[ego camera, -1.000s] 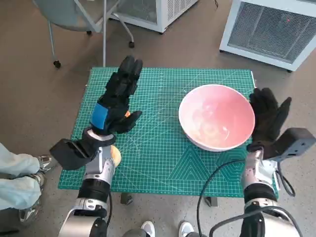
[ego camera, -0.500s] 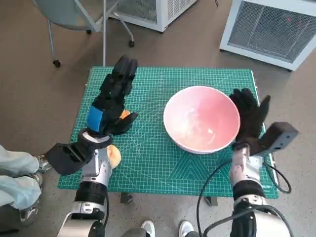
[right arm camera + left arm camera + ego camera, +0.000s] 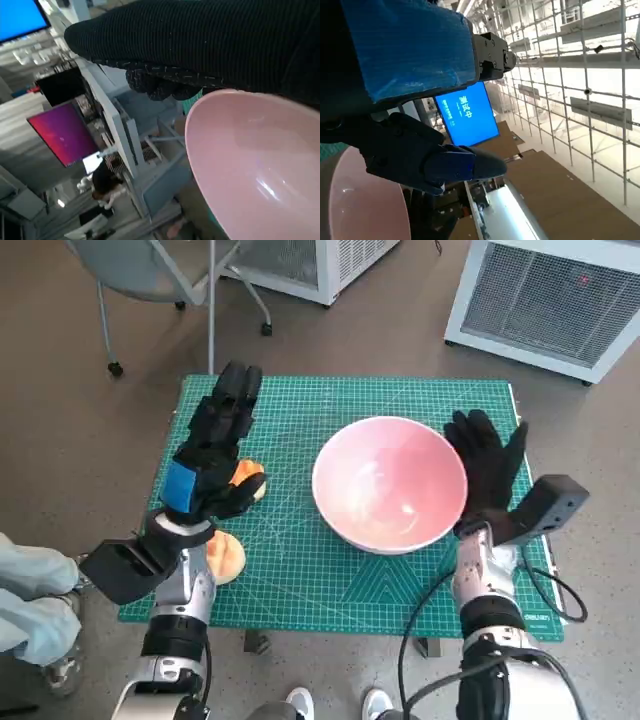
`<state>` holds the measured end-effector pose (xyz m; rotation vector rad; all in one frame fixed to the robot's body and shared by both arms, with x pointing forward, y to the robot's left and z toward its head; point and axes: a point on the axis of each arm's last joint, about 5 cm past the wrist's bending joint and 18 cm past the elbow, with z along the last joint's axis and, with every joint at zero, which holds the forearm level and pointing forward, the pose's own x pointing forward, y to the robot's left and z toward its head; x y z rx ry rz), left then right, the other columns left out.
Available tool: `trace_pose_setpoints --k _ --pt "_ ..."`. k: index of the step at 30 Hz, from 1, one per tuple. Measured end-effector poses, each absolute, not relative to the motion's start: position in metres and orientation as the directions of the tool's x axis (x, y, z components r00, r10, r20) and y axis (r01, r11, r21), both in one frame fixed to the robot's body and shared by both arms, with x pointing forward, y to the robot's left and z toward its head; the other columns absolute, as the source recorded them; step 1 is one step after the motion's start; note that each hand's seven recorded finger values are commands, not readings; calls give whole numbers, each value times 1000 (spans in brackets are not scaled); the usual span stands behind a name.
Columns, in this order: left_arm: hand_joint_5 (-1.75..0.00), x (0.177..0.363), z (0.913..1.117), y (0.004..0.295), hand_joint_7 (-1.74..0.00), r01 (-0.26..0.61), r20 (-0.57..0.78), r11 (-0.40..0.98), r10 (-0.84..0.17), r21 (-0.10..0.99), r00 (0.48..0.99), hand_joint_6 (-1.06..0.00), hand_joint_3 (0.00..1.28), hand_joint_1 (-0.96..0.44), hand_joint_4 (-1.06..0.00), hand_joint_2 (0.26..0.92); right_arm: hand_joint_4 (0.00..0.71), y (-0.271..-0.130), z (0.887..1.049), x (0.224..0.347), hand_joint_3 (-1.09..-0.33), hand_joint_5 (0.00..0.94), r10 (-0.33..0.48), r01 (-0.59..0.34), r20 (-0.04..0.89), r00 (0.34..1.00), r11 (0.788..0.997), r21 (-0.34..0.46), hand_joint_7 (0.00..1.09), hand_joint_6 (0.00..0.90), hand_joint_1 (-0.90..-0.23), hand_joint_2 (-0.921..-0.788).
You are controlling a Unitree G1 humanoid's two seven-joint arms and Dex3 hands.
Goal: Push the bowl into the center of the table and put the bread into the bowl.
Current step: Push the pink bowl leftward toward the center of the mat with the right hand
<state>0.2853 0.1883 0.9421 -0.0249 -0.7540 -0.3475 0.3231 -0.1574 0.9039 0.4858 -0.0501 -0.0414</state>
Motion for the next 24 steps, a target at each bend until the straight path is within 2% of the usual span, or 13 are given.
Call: trace_pose_setpoints --k 14,24 --pt "-1 281 943 192 -1 281 677 953 -278 110 681 -147 355 -536 -23 921 203 -138 911 329 -927 10 -6 -5 21 1000 874 486 298 169 -565 -921" --pt "0 278 940 193 -1 261 671 960 -258 99 695 -149 360 -540 -21 921 206 -134 913 330 -916 7 17 -18 6 1000 875 484 283 178 -553 -921"
